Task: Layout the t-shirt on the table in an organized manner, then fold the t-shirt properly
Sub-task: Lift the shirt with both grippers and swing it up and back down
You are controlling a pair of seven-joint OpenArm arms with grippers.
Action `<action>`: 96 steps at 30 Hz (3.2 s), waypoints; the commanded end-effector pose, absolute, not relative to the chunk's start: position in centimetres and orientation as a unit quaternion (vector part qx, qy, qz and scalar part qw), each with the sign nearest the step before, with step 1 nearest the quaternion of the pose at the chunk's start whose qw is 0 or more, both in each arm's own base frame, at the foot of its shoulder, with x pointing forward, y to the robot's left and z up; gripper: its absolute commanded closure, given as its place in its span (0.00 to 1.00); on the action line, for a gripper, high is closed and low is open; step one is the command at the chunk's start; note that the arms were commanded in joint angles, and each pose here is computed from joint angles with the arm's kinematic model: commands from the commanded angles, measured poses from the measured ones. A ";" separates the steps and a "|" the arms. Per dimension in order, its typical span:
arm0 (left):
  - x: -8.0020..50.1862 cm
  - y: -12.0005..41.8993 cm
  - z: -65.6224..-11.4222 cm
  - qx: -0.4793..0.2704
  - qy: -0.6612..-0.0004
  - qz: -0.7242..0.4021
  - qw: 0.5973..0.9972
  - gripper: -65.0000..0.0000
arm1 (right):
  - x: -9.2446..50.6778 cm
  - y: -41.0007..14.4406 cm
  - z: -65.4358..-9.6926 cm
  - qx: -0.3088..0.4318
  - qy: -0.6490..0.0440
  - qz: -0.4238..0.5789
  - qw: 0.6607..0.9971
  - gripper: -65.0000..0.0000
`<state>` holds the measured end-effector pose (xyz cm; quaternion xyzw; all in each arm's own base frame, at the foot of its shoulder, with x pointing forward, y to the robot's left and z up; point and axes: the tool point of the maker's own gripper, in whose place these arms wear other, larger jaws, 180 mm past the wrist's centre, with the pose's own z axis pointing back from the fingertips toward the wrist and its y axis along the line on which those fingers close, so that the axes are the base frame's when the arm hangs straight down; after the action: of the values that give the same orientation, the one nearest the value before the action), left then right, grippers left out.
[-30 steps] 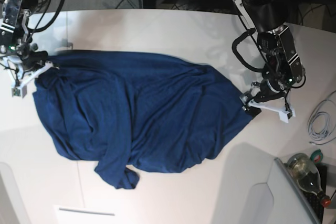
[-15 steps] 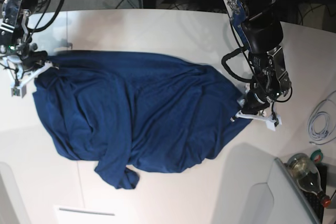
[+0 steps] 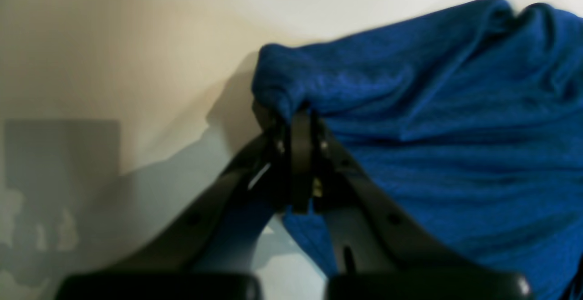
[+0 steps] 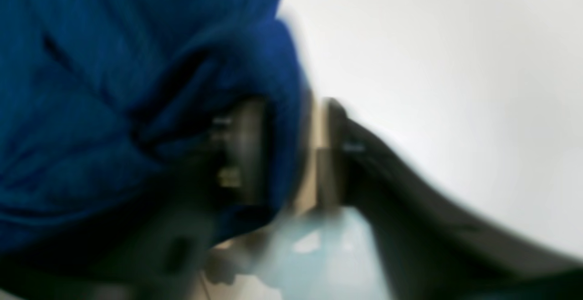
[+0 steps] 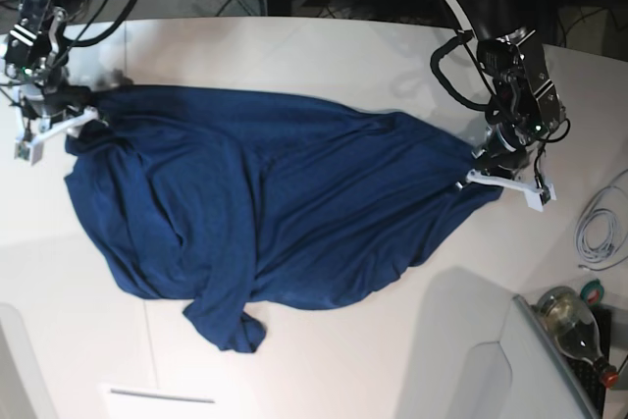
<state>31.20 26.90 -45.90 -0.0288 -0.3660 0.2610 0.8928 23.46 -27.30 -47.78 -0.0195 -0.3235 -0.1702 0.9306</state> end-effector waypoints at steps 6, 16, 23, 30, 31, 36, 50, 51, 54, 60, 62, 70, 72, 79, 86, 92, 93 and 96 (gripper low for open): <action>30.9 27.6 -45.2 -0.021 -0.379 0.259 0.888 1.00 | 23.5 -27.3 -44.4 0.010 -0.385 -0.168 0.907 0.19; 30.7 27.6 -45.6 -0.021 -0.374 0.259 0.890 1.00 | 21.5 -25.8 -46.9 0.045 -0.356 -0.222 0.906 0.21; 29.9 27.7 -45.8 -0.017 -0.369 0.258 0.893 1.00 | 20.6 -25.7 -47.7 0.046 -0.343 -0.229 0.910 0.66; 29.8 28.9 -44.5 -0.002 -0.386 0.253 0.887 1.00 | 20.2 -26.5 -46.0 0.035 -0.333 -0.215 0.917 1.00; 30.0 29.5 -43.2 0.008 -0.401 0.245 0.882 1.00 | 20.3 -27.5 -44.9 0.024 -0.341 -0.219 0.914 1.00; 29.3 30.4 -37.6 0.048 -0.453 0.204 0.866 1.00 | 19.0 -31.0 -41.6 -0.018 -0.343 -0.241 0.908 1.00; 26.2 30.1 -37.6 0.062 -0.418 0.185 0.887 1.00 | 17.7 -30.9 -41.6 -0.014 -0.294 -0.244 0.924 1.00; 26.1 30.1 -37.8 0.062 -0.415 0.186 0.889 1.00 | 17.7 -30.9 -41.7 -0.014 -0.293 -0.245 0.924 1.00; 25.7 30.4 -39.4 0.072 -0.392 0.185 0.898 1.00 | 17.5 -30.9 -42.1 -0.011 -0.287 -0.247 0.925 1.00; 23.8 29.2 -42.8 0.069 -0.343 0.170 0.921 1.00 | 15.1 -30.7 -46.1 0.001 -0.224 -0.269 0.937 1.00; 23.0 28.6 -43.4 0.066 -0.333 0.163 0.926 1.00 | 14.2 -30.3 -47.8 0.005 -0.197 -0.276 0.941 1.00; 22.2 28.4 -43.8 0.066 -0.325 0.161 0.930 1.00 | 13.2 -29.7 -49.6 0.017 -0.168 -0.285 0.943 1.00; 22.4 28.5 -43.7 0.067 -0.327 0.161 0.929 1.00 | 13.4 -29.7 -49.5 0.017 -0.171 -0.283 0.943 1.00; 29.5 27.8 -39.2 0.053 -0.402 0.144 0.903 1.00 | 21.3 -33.9 -44.5 -0.010 -0.260 -0.256 0.931 1.00; 43.4 21.7 -37.0 0.000 -0.419 0.061 0.906 1.00 | 38.1 -34.7 -39.3 0.025 -0.335 -0.174 0.926 1.00; 55.6 18.3 -28.9 -0.007 -0.476 0.021 0.879 1.00 | 50.9 -34.5 -29.7 -0.002 -0.440 -0.082 0.894 1.00; 57.3 18.0 -26.9 -0.008 -0.490 0.018 0.872 1.00 | 52.6 -34.3 -27.4 -0.008 -0.462 -0.069 0.884 1.00; 61.0 16.9 -20.7 -0.017 -0.532 0.010 0.846 1.00 | 56.2 -33.4 -20.6 -0.026 -0.517 -0.031 0.855 1.00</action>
<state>59.81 16.64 -23.97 -0.0179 -0.4964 0.0068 0.8679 55.24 -32.49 -23.87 -0.0185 -0.4813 -0.0251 0.8760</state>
